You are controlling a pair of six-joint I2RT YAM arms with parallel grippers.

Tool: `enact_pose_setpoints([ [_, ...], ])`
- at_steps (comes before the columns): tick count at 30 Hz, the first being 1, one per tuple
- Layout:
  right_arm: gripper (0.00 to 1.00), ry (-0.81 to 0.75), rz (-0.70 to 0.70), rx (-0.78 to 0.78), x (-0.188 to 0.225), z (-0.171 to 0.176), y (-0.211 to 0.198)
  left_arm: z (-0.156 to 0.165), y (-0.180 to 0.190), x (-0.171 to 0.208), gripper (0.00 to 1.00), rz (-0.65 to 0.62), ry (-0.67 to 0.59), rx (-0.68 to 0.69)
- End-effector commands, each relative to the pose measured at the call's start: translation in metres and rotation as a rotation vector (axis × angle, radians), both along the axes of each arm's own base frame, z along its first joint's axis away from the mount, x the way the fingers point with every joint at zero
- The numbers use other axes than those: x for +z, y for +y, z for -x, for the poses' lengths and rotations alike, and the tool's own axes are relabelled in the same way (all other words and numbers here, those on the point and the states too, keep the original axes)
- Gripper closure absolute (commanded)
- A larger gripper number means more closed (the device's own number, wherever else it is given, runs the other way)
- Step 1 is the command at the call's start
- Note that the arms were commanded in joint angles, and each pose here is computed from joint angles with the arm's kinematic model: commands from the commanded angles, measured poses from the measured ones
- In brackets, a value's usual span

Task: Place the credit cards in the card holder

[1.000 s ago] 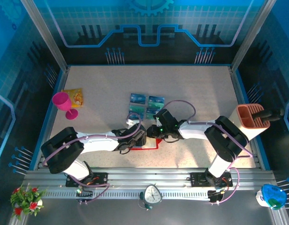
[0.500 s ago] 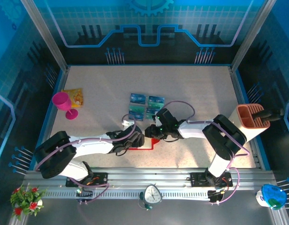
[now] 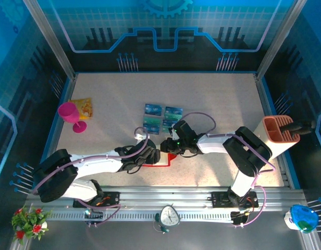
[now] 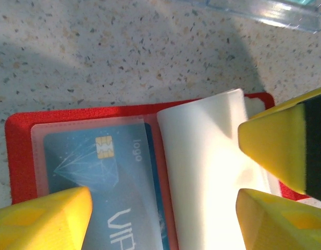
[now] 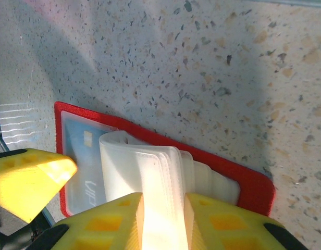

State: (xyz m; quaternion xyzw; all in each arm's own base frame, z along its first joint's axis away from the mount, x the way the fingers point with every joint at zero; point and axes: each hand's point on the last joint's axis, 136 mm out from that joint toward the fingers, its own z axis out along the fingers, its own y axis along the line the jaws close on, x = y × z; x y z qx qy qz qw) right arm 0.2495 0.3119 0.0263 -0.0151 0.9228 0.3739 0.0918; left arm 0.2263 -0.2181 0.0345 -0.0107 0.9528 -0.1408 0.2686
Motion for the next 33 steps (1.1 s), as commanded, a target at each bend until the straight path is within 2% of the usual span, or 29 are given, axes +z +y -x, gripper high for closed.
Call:
enact_pose_setpoints([
  [1,0.72,0.02,0.031,0.009,-0.006,0.003,0.002,0.009,0.003,-0.018,0.26,-0.036,0.051,-0.023],
  [4,0.71,0.019,0.048,0.01,-0.007,0.003,0.001,0.01,0.003,-0.028,0.27,-0.056,0.07,-0.029],
  [12,0.64,0.017,0.068,0.028,-0.008,0.005,0.003,0.013,0.005,-0.043,0.44,-0.079,0.093,-0.038],
  [22,0.65,0.024,0.062,0.054,-0.008,0.008,0.014,0.013,0.005,-0.044,0.41,-0.073,0.088,-0.038],
  [26,0.68,0.036,0.037,0.053,-0.007,0.009,0.019,0.013,0.005,-0.042,0.38,-0.066,0.08,-0.038],
  [33,0.74,0.048,0.004,0.047,-0.004,0.008,0.025,0.013,0.006,-0.042,0.39,-0.065,0.074,-0.041],
])
